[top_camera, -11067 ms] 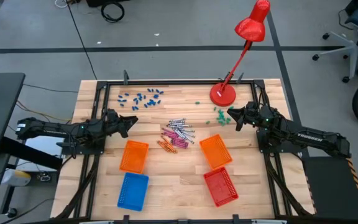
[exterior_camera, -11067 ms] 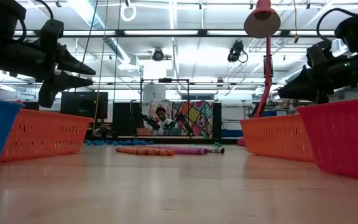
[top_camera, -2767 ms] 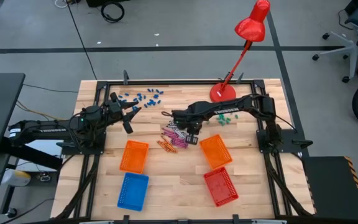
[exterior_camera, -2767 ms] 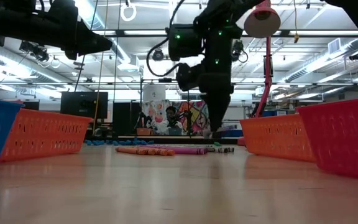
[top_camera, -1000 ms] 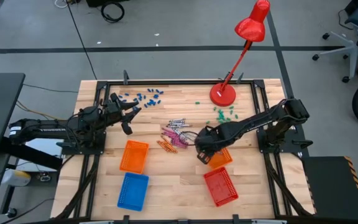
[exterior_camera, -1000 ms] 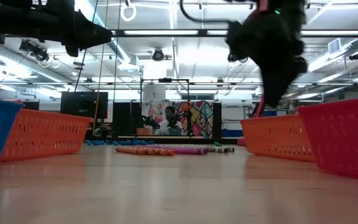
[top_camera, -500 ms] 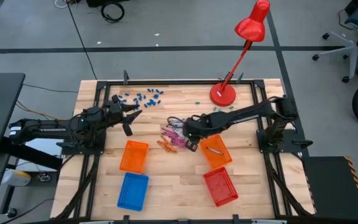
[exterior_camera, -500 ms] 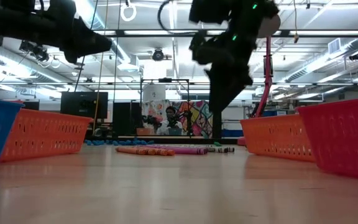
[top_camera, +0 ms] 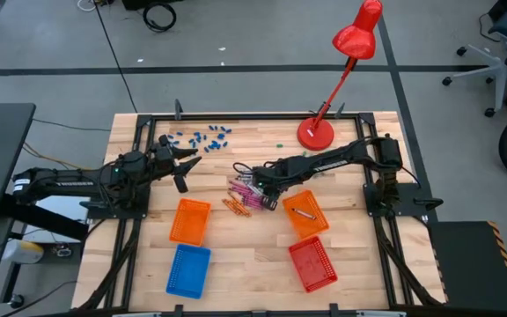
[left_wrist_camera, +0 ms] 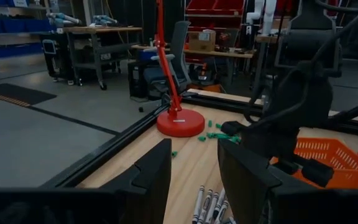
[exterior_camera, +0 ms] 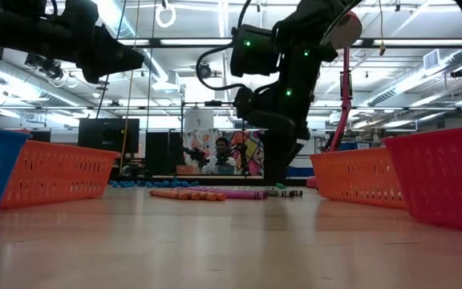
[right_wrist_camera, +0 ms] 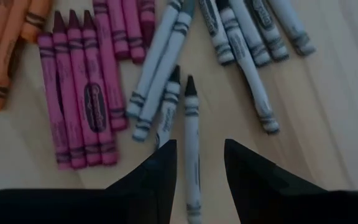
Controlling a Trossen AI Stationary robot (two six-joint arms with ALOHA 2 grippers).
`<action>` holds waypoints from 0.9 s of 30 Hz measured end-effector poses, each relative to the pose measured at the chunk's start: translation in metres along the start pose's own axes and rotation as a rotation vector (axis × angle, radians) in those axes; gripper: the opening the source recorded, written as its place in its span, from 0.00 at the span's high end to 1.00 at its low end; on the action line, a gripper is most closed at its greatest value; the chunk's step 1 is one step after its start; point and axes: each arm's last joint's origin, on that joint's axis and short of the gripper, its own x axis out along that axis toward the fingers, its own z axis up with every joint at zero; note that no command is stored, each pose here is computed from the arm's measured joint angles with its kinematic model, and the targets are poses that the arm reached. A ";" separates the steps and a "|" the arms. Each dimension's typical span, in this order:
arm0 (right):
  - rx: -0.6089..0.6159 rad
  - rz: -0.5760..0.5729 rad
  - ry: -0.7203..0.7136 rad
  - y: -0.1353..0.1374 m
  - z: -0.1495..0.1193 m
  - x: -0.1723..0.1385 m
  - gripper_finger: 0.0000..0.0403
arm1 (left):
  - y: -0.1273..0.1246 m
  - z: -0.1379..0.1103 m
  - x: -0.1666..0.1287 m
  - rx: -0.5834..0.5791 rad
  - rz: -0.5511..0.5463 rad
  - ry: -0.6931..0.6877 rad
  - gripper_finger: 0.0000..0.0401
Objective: Sort crayons
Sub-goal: Put the black crayon into the right orange bin
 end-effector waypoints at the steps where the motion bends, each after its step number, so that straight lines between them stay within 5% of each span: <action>1: -0.006 -0.003 0.006 0.000 -0.001 0.001 0.66 | 0.000 0.000 0.000 0.000 0.000 0.000 0.65; 16: -0.043 -0.019 0.022 0.001 -0.002 0.017 0.68 | -0.001 -0.001 0.000 0.003 -0.006 0.012 0.65; 27: -0.018 0.062 0.062 -0.007 -0.002 0.019 0.92 | -0.001 -0.001 0.000 0.003 -0.008 0.013 0.65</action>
